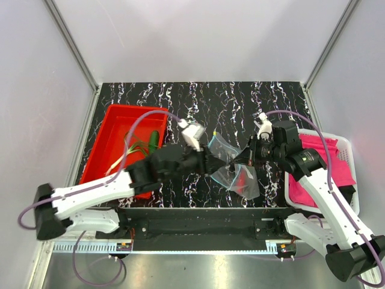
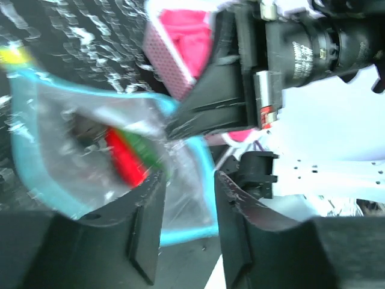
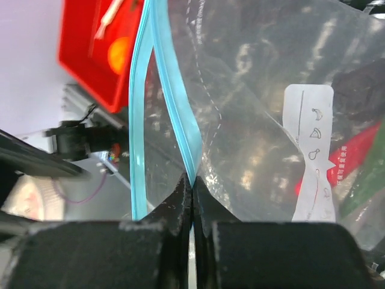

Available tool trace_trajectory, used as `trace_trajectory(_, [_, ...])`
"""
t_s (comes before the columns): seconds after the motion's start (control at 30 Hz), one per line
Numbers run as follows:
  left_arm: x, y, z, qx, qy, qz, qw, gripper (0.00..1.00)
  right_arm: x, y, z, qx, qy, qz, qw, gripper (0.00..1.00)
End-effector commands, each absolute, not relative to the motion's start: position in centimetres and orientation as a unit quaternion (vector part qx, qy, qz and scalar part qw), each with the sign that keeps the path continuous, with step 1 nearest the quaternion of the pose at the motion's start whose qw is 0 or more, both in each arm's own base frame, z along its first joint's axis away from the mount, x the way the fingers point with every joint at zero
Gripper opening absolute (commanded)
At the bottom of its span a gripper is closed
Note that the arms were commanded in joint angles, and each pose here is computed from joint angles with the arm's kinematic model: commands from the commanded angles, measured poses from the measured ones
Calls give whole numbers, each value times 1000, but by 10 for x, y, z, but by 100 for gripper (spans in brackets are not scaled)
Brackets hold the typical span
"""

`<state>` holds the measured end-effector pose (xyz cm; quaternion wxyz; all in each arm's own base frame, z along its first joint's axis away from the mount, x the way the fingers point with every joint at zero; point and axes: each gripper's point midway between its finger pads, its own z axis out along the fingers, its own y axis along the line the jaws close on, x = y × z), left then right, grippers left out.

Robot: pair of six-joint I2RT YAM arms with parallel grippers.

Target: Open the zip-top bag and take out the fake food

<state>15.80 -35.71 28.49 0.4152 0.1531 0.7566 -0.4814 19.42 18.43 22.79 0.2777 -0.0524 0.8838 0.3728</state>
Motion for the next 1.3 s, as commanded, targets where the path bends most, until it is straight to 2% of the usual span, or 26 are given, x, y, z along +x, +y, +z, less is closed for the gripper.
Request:
trace_trajectory(0.0, [163,-403,278,179,757,-456,432,36,190,204,253,-69,852,441,274,0])
trace_trajectory(0.17, [174,-417,244,174,804,-380,423,18,186,204,257,-70,847,449,277,0])
trace_trajectory(0.43, [174,-400,231,147,828,-340,421,8,181,208,253,-75,842,464,263,0])
trace_trajectory(0.6, [179,-387,226,108,841,-320,423,7,183,216,259,-67,833,487,255,0])
trace_trajectory(0.8, [186,-394,207,100,870,-272,400,16,187,225,266,-57,822,509,248,0])
trace_trajectory(1.03, [188,-406,149,114,902,-233,345,13,190,185,215,20,885,383,263,0])
trace_trajectory(1.27, [185,-410,102,124,918,-204,316,13,179,168,198,68,892,356,269,0])
